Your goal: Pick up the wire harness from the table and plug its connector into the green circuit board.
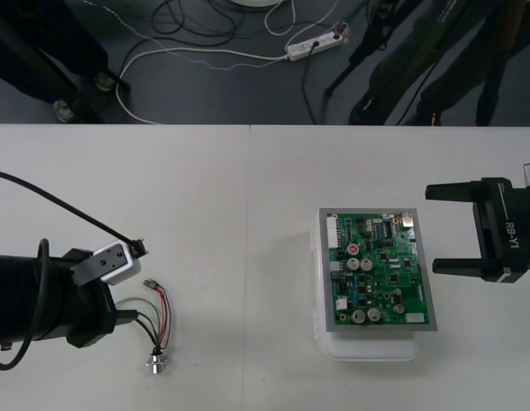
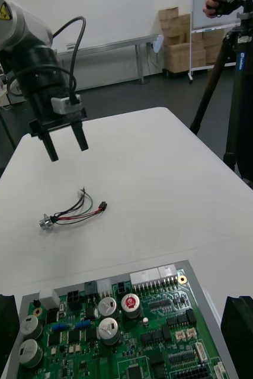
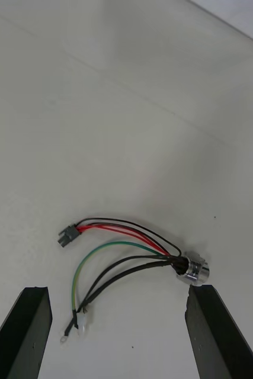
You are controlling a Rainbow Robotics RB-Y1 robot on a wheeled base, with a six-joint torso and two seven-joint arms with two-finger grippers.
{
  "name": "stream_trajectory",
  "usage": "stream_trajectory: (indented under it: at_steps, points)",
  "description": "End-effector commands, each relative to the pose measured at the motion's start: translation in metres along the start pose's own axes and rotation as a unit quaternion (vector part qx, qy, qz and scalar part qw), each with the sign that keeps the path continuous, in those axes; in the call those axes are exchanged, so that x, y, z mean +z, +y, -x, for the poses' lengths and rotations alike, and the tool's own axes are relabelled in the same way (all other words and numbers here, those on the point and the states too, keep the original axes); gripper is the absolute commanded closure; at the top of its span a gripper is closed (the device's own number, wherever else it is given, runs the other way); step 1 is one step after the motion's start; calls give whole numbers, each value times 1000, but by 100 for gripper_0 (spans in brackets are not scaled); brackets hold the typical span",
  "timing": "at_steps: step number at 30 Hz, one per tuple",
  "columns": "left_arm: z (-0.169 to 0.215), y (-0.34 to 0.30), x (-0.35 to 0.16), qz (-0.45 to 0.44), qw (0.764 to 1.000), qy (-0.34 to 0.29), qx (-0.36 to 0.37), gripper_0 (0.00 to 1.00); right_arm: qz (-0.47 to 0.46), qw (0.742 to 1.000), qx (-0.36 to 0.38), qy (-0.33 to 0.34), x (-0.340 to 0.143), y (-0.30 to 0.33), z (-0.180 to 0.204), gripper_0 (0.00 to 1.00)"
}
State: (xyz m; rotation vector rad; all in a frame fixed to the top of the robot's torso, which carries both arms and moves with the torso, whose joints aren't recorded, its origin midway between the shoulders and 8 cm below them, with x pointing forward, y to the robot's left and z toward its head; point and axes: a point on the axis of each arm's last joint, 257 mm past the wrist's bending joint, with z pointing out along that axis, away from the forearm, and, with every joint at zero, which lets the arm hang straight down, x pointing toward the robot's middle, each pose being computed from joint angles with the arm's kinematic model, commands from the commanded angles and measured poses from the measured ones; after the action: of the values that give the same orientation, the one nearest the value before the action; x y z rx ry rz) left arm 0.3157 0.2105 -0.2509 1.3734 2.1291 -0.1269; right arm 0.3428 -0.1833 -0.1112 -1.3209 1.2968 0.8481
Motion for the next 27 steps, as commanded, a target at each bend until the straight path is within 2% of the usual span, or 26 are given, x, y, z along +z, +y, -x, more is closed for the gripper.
stream_trajectory:
  at_steps: [1, 7, 27]
  points:
    - [-13, -34, 12, -15, 998, 21, -52, 34, -12, 999, -23, -40, 4, -15, 27, 0]
    - [-23, -47, 24, -7, 997, 26, -74, 34, -28, 996, -18, -83, 2, -34, 43, 0]
    - [-39, -77, 54, 42, 983, 48, -173, 34, 1, 996, -21, -83, 18, -21, 37, 0]
